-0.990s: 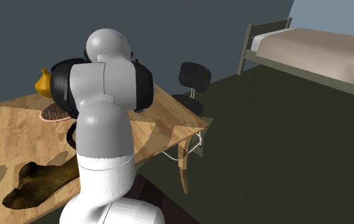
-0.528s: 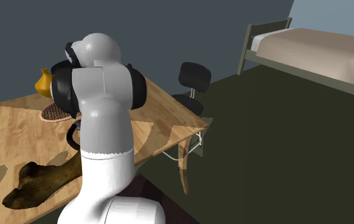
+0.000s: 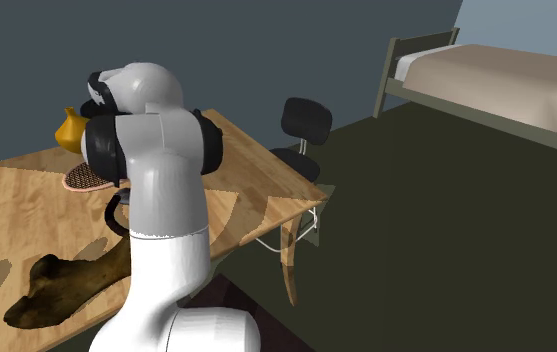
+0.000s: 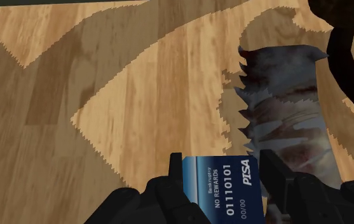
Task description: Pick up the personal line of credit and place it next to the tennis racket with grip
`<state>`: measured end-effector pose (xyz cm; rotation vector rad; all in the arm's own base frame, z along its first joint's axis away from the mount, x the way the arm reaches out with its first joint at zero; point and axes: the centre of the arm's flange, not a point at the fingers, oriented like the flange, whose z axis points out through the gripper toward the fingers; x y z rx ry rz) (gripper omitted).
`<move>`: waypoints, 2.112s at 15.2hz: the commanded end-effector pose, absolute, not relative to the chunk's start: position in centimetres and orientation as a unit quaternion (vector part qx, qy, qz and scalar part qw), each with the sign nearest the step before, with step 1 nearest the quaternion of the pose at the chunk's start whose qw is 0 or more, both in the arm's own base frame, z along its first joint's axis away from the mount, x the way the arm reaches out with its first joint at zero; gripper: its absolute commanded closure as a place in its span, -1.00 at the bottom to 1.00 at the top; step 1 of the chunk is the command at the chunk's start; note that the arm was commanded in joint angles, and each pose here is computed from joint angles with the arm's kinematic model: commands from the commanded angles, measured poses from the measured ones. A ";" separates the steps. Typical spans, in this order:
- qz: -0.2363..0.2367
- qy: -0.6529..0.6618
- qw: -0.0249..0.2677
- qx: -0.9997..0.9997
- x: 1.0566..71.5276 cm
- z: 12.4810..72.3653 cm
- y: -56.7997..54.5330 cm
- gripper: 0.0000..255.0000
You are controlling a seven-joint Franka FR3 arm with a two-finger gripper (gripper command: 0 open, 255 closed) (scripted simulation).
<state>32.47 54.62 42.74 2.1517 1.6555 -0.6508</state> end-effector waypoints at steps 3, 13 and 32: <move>-0.229 0.584 0.174 0.759 32.4 40.7 54.7 1.00; -0.229 0.584 0.174 0.759 32.4 35.4 54.7 1.00; -0.229 0.584 0.174 0.759 33.2 38.6 57.3 -1.00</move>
